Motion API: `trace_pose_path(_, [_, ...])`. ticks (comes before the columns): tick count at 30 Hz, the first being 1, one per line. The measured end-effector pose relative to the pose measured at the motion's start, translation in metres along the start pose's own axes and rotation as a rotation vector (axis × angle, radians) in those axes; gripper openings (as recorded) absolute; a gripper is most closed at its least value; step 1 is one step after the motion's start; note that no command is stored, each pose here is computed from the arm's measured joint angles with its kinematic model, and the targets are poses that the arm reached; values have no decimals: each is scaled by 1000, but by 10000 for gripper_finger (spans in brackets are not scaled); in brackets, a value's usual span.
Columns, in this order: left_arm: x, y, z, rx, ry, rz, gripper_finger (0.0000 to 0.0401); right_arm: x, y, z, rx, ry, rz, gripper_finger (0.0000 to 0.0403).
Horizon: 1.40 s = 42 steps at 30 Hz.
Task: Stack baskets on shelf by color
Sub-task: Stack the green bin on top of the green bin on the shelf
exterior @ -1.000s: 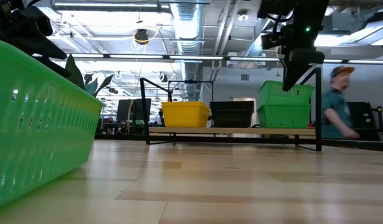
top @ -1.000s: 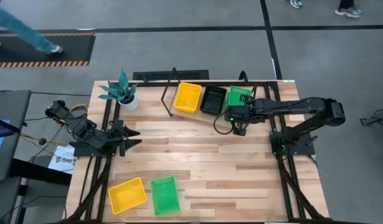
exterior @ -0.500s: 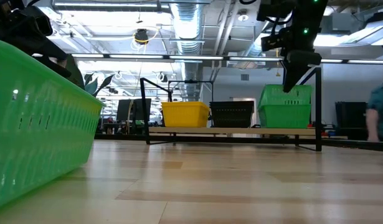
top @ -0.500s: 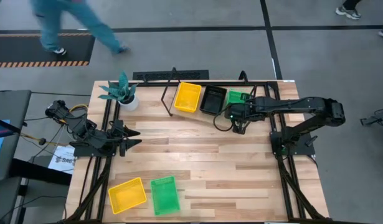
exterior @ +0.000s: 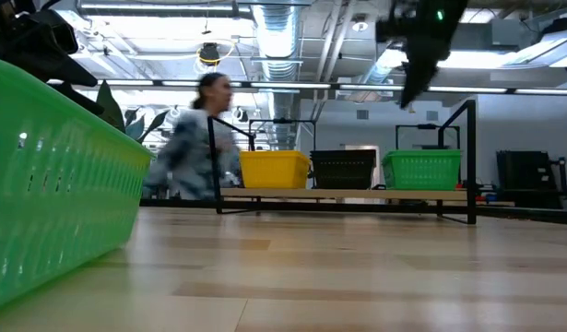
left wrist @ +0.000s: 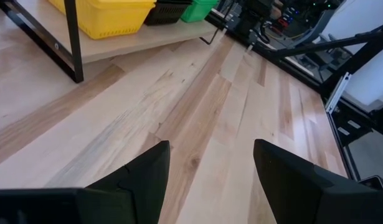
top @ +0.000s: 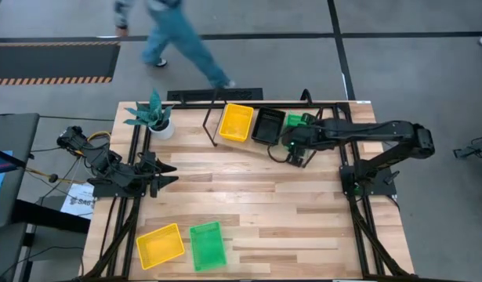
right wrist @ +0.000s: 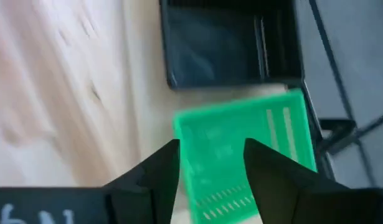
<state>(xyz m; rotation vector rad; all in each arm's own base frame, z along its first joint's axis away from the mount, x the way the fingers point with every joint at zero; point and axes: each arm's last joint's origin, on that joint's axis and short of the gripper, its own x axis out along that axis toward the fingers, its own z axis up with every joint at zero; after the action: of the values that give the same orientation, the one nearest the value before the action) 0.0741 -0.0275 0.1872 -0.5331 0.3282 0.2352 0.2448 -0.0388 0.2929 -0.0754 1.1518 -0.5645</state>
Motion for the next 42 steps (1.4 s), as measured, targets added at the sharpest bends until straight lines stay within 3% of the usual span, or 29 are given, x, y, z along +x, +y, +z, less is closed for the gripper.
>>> trace_pose_path(3, [0,0,0,-10,7,-6,221,-18,8,14,73,-105,109,200])
trace_pose_path(10, [0,-1,-1,-16,23,-20,221,-52,63,50,170,-479,574,195])
trace_pose_path(18, [0,-1,-1,-25,32,-29,221,-56,167,55,58,-652,804,194])
trace_pose_path(23, [0,-1,-1,-35,28,-26,221,-46,227,53,68,-757,915,188])
trace_pose_path(30, [0,-2,-1,-36,62,-57,221,-17,281,58,60,-782,947,182])
trace_pose_path(42, [0,-2,-2,-22,66,-56,221,1,322,92,12,-678,890,180])
